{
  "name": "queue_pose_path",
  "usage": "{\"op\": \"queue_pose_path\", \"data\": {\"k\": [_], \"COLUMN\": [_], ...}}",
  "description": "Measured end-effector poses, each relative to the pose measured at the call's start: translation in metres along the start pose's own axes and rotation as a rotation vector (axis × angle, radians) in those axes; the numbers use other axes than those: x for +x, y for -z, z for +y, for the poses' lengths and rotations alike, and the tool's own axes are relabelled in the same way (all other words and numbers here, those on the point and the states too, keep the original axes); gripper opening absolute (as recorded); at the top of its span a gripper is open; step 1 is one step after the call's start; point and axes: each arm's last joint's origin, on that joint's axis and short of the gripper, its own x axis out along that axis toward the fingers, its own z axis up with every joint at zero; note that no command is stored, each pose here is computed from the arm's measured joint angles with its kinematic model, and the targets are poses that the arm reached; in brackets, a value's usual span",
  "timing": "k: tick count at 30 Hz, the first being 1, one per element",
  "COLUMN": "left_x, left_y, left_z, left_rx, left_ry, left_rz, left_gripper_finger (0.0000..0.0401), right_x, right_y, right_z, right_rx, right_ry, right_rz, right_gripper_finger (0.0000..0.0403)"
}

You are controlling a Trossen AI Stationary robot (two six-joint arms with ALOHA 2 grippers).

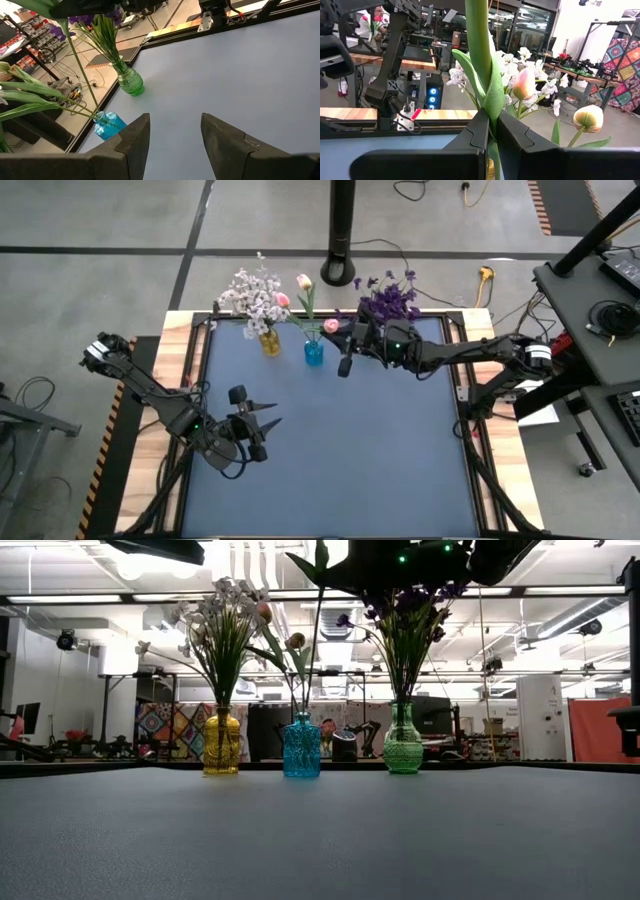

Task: Sort flowers into vase by color
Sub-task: Put the pink flower into the blue vase

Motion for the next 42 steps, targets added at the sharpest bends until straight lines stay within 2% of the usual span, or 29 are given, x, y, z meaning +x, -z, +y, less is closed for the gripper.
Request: {"op": "queue_pose_path", "data": {"k": [11,17,25,31,35,42], "left_x": [0.0,0.0,0.0,0.0,0.0,0.0], "left_y": [0.0,0.0,0.0,0.0,0.0,0.0], "left_z": [0.0,0.0,0.0,0.0,0.0,0.0], "left_rx": [0.001,0.003,0.002,-0.001,-0.001,-0.002], "left_ry": [-0.001,-0.002,-0.002,-0.001,-0.001,-0.001], "left_rz": [0.0,0.001,0.001,0.001,0.001,0.001], "left_gripper_finger": [0.016,0.016,0.016,0.016,0.016,0.016], "right_x": [0.001,0.013,0.016,0.016,0.016,0.016], "right_y": [0.001,0.019,0.017,0.02,0.02,0.026], "right_z": [0.0,0.003,0.003,0.002,0.001,0.0], "right_rx": [0.01,0.005,0.007,-0.015,-0.008,-0.015], "right_ry": [0.008,0.005,0.008,0.053,0.071,0.145], "right_rz": [-0.028,0.008,0.003,0.041,0.045,0.117], "right_gripper_finger": [0.0018,0.0018,0.0018,0.0021,0.0047,0.0125]}}
